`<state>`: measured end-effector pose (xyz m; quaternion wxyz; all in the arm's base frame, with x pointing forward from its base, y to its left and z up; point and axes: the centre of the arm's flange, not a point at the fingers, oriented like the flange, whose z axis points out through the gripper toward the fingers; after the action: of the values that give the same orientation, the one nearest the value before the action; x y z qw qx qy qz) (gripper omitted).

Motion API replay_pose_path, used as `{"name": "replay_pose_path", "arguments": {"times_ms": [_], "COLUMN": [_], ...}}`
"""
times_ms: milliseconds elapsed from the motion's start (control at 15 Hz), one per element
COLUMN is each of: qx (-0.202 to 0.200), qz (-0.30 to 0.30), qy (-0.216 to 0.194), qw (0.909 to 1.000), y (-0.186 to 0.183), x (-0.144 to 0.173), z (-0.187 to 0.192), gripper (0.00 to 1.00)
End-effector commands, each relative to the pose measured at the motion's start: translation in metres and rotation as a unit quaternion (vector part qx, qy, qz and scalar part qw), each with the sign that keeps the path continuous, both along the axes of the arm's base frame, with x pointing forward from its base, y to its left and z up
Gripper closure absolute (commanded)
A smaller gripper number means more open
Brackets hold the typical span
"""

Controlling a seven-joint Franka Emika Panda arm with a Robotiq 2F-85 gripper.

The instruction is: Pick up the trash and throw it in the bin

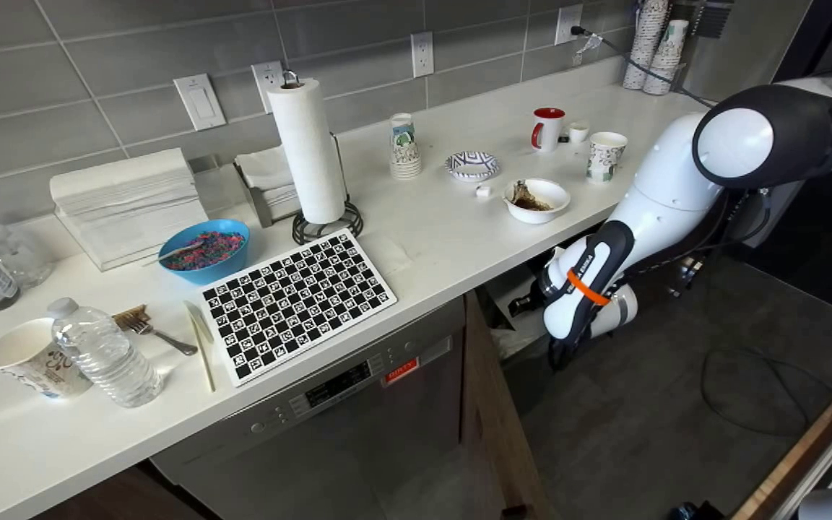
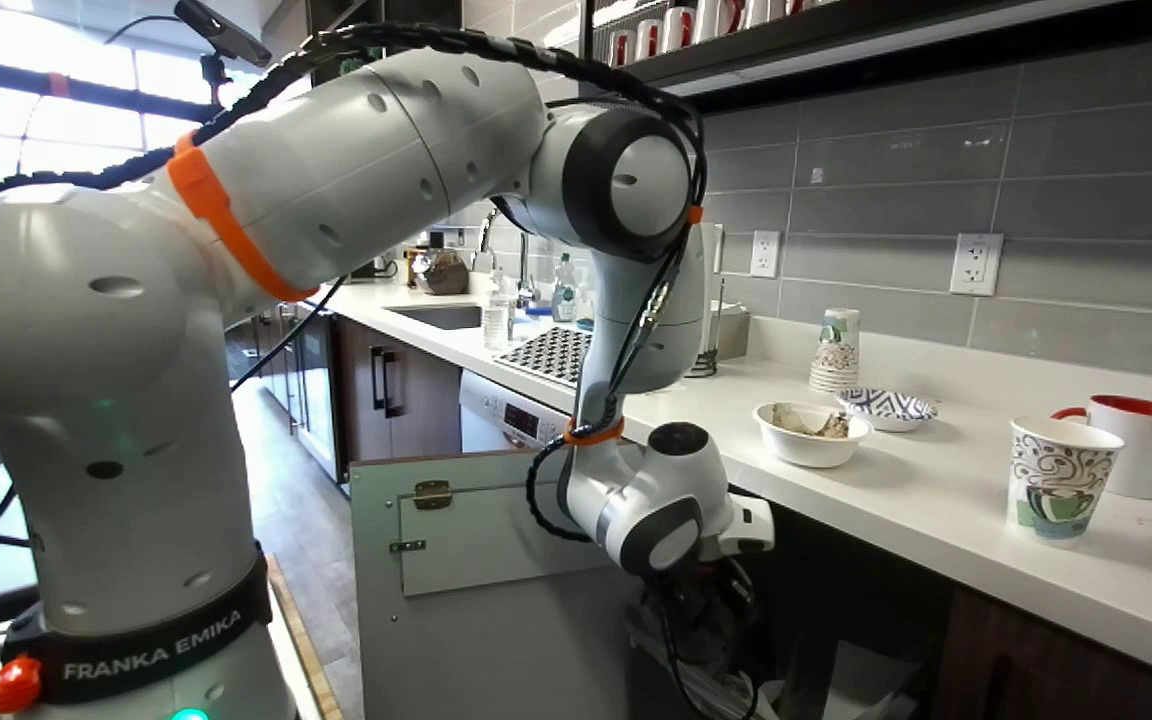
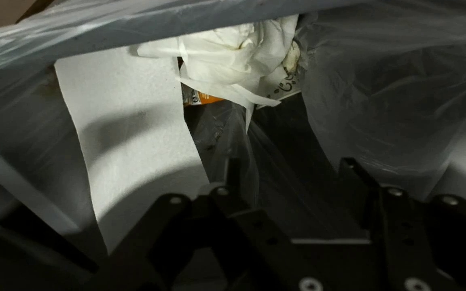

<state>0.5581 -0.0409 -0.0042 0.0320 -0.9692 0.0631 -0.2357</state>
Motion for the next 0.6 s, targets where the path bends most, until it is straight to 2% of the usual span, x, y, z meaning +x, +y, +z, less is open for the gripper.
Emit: {"name": "replay_pose_path", "arguments": {"times_ms": [0, 67, 267, 533], "qx": [0.009, 0.015, 0.008, -0.019], "qz": [0.006, 0.013, 0.018, 0.018], "qy": [0.013, 0.032, 0.107, 0.205], "qw": [0.9999, 0.9993, 0.9940, 0.9784], "y": [0.001, 0.002, 0.002, -0.005], "x": [-0.003, -0.006, -0.020, -0.047], "z": [0.008, 0.014, 0.027, 0.054], "gripper": [0.03, 0.00, 0.00, 0.00]}}
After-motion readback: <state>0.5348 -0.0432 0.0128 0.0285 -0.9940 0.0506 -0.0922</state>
